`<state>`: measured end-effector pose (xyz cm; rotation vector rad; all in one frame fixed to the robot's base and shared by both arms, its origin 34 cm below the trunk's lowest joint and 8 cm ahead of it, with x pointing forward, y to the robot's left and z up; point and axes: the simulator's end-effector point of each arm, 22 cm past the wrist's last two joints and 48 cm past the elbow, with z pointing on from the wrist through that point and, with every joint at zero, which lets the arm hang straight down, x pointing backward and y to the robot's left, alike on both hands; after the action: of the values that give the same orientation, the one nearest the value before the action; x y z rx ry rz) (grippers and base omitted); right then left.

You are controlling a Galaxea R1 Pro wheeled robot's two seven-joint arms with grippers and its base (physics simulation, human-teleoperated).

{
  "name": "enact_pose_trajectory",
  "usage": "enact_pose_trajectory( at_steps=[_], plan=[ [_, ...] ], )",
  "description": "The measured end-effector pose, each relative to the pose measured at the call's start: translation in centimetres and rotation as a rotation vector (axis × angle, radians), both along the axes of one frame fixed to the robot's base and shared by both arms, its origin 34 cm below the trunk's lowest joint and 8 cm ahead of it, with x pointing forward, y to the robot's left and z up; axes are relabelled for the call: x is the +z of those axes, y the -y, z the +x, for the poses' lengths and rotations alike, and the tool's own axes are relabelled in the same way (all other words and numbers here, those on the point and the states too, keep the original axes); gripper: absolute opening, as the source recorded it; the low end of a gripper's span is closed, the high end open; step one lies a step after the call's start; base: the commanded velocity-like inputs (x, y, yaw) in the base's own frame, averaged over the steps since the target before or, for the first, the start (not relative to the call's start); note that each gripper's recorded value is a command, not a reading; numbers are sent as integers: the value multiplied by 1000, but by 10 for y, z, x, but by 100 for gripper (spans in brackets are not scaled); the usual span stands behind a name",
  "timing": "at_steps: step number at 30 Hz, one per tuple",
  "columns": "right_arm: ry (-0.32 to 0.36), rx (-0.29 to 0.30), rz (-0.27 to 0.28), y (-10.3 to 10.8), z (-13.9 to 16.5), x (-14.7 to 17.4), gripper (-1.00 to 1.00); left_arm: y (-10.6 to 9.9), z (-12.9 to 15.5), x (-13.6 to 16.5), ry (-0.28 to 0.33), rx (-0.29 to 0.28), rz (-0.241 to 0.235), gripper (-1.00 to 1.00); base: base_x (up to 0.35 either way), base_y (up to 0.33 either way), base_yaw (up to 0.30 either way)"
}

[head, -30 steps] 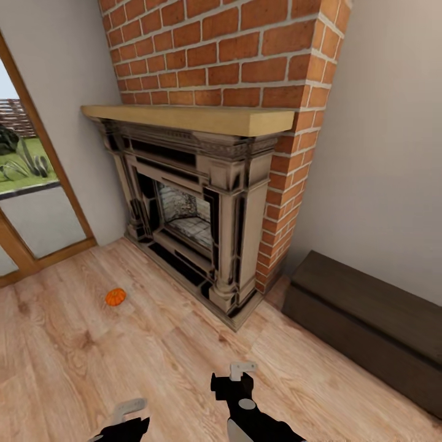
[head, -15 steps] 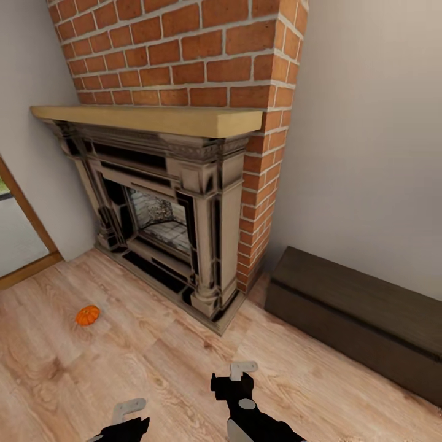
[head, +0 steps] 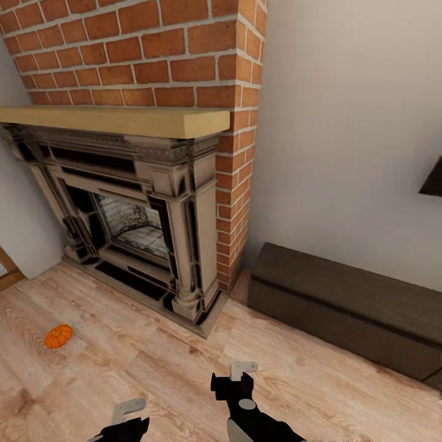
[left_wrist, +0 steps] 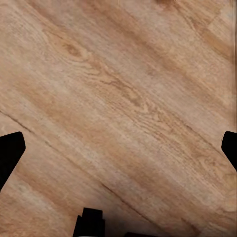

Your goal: Place each of the two pumpkins and all three candles from the living room inside a cabinet in the living room (use any cabinet), then make sure every cabinet is closed, and position the cauldron so it is next to a table in the living room.

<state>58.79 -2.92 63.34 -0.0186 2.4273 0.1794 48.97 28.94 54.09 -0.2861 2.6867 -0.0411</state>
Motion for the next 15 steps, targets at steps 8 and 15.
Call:
enact_pose_trajectory(
  at_steps=[8,15],
  plan=[
    [0,0,0,0,0,0,100,0,0,0,1,0,0,100,104,78,-283],
    [0,-1,1,0,0,0,100,0,0,0,0,0,0,100,159,132,-283]
  ],
)
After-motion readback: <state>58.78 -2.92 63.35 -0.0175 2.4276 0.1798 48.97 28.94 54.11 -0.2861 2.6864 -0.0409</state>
